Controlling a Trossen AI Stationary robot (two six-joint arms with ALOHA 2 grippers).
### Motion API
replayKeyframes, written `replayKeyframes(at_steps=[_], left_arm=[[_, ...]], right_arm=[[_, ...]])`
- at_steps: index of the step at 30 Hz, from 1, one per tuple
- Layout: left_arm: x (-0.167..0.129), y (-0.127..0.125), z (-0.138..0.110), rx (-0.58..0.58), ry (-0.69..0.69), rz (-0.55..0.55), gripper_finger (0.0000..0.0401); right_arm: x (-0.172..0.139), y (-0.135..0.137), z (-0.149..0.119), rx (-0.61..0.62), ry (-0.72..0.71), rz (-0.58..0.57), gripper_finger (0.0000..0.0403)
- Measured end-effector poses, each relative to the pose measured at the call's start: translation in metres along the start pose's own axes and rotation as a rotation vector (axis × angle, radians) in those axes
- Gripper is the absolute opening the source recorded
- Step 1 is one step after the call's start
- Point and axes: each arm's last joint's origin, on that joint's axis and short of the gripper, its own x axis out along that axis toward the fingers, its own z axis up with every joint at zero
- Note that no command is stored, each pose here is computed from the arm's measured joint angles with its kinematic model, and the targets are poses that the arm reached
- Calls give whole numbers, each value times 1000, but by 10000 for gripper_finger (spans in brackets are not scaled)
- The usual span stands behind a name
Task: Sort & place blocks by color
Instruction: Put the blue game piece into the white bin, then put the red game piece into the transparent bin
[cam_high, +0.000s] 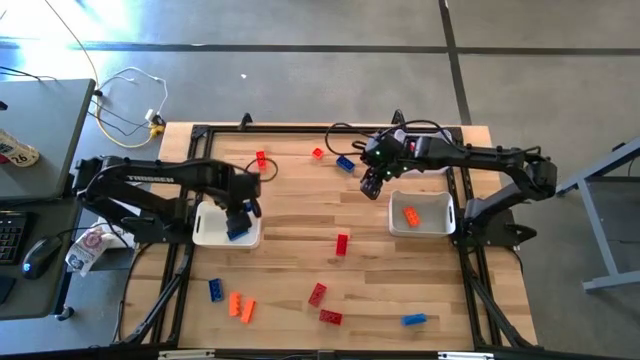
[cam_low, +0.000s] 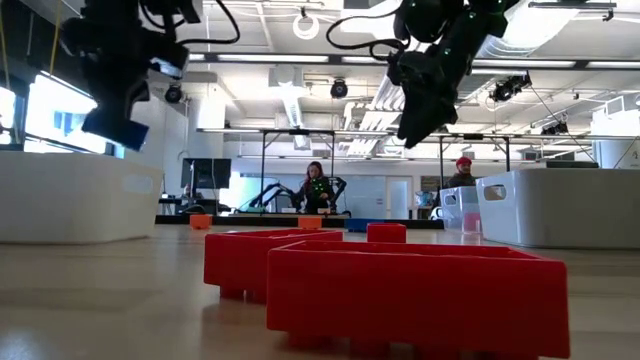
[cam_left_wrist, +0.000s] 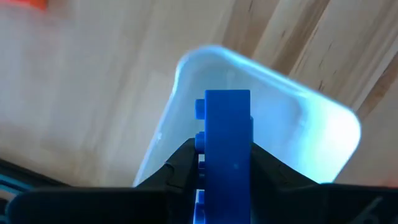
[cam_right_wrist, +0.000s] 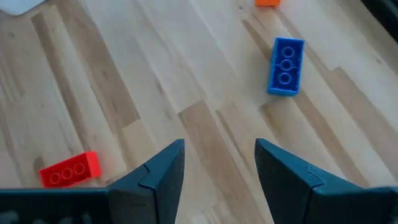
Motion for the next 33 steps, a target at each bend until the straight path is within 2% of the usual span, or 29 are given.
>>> replayKeyframes(at_steps=[9,15,26,33], left_arm=[[21,-14,-20,-48,92,11,75],[24,-17,-24,-93,99,20,88],[24,-18,-24,-171,97,26,130],[24,-18,-24,-169,94,28,183]], right_arm=[[0,11,-3,-31,5,20,181],[0,22,-5,-73,15,58,181],[-2,54,-16,-318,45,233,181],[-3,69,-21,-421,28,267,181]])
